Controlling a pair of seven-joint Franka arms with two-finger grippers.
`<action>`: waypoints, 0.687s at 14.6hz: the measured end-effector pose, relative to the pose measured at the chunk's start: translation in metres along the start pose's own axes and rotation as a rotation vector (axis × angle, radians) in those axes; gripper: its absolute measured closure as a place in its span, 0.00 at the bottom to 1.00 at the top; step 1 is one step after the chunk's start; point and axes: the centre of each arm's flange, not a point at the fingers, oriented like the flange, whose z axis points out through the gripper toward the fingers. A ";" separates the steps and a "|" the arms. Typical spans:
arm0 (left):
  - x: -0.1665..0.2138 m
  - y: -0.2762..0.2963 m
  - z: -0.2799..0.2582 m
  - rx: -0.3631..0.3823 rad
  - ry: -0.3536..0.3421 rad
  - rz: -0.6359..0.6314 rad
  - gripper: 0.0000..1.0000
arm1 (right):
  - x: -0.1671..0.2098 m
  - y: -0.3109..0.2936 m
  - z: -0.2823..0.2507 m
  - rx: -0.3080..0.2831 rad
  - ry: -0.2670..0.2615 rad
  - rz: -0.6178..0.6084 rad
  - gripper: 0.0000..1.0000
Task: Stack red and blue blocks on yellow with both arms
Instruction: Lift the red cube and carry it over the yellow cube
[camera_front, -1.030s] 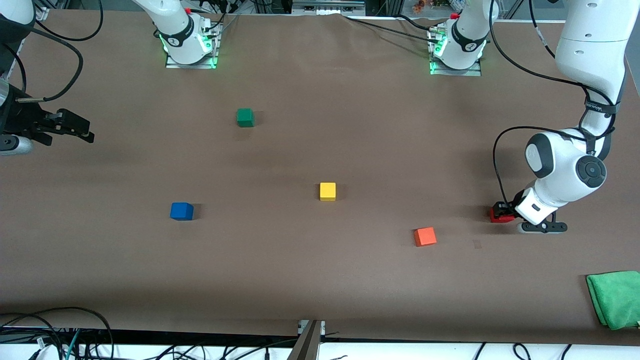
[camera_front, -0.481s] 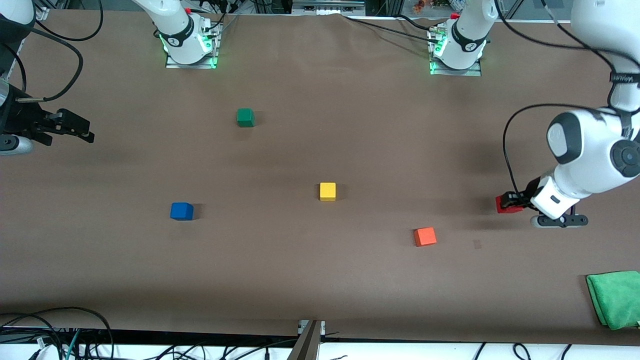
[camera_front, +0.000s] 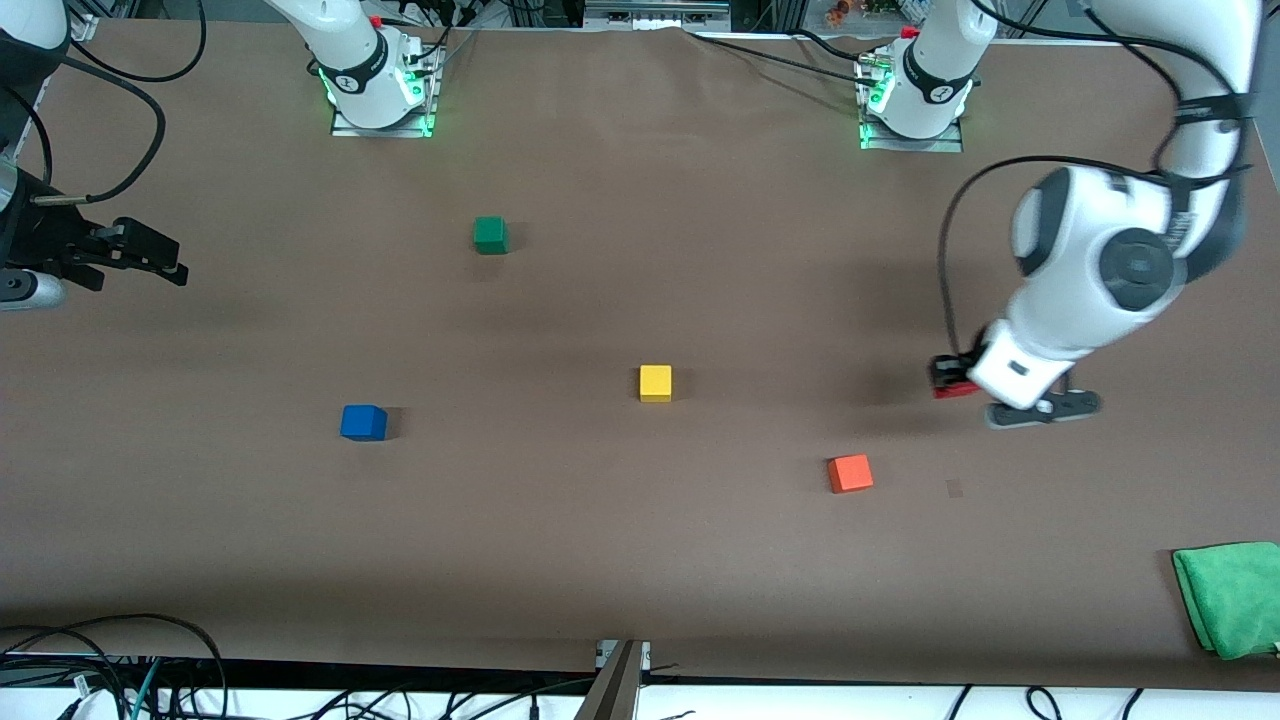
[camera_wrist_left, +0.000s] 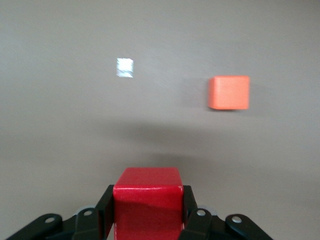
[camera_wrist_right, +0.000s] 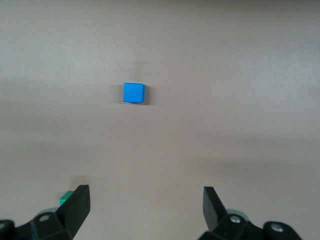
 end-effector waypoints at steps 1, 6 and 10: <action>-0.011 0.024 0.001 0.003 0.001 -0.034 0.44 | 0.000 0.001 0.000 0.000 0.000 0.001 0.00; -0.075 0.145 0.006 0.020 0.023 -0.210 0.44 | 0.000 0.001 0.000 0.000 -0.001 0.002 0.00; -0.093 0.221 -0.010 0.011 0.037 -0.330 0.44 | 0.000 0.001 0.000 0.000 -0.002 0.002 0.00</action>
